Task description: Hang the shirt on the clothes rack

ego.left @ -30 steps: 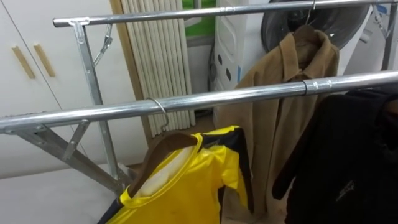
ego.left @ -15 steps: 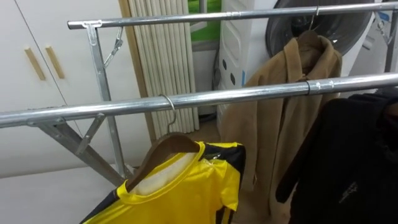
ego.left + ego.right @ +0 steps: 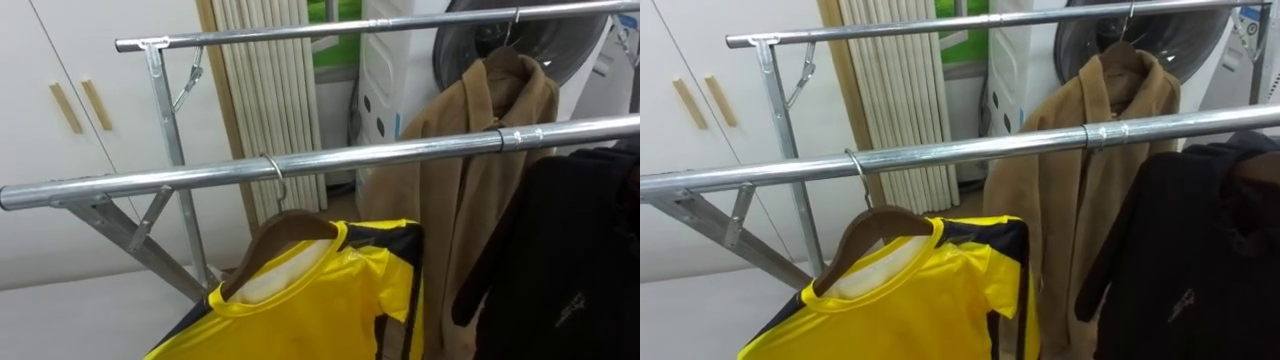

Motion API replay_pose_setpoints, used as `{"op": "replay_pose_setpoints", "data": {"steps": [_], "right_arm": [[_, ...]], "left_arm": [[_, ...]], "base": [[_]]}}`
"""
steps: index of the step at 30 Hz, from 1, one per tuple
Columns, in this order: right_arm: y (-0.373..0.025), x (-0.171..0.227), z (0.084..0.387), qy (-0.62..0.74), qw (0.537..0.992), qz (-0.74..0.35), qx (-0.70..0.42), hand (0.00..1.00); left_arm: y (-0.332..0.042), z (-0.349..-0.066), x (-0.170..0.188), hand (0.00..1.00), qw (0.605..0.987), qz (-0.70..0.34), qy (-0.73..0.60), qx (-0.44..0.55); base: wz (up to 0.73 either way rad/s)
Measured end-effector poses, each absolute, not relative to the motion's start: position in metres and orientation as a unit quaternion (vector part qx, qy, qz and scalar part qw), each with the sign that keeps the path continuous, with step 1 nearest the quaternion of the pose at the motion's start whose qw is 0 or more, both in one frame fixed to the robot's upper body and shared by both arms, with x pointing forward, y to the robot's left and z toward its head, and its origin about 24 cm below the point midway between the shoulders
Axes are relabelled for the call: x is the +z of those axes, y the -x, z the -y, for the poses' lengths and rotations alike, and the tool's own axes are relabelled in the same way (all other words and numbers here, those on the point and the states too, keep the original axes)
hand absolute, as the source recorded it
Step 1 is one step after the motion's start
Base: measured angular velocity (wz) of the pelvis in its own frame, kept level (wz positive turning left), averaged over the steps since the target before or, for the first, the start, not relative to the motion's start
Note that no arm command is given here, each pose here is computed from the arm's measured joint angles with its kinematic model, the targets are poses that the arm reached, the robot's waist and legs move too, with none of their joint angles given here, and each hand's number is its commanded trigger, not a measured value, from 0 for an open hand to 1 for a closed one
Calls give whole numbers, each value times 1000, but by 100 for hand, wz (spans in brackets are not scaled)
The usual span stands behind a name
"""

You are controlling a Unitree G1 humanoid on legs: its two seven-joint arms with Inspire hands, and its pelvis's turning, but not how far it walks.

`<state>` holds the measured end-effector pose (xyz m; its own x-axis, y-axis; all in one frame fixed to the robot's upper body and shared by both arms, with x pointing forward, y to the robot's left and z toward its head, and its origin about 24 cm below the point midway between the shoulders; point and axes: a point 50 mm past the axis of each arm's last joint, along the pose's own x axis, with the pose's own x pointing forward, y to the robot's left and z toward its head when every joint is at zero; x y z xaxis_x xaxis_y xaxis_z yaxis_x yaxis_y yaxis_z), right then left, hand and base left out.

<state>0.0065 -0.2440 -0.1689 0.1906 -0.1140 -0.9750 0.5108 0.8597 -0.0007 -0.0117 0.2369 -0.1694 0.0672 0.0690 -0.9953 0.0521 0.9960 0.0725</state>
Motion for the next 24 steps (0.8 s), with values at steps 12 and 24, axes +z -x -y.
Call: {"op": "replay_pose_setpoints", "data": {"steps": [12, 24], "right_arm": [[-27, -168, 242, -116, 779, -593, -166, 0], [-51, -167, 236, -53, 805, -585, -85, 0]], "left_arm": [[13, -233, -170, 0, 730, -682, -46, 8], [9, -221, -173, 0, 735, -677, -41, -9]], "base": [[4], [10]]}}
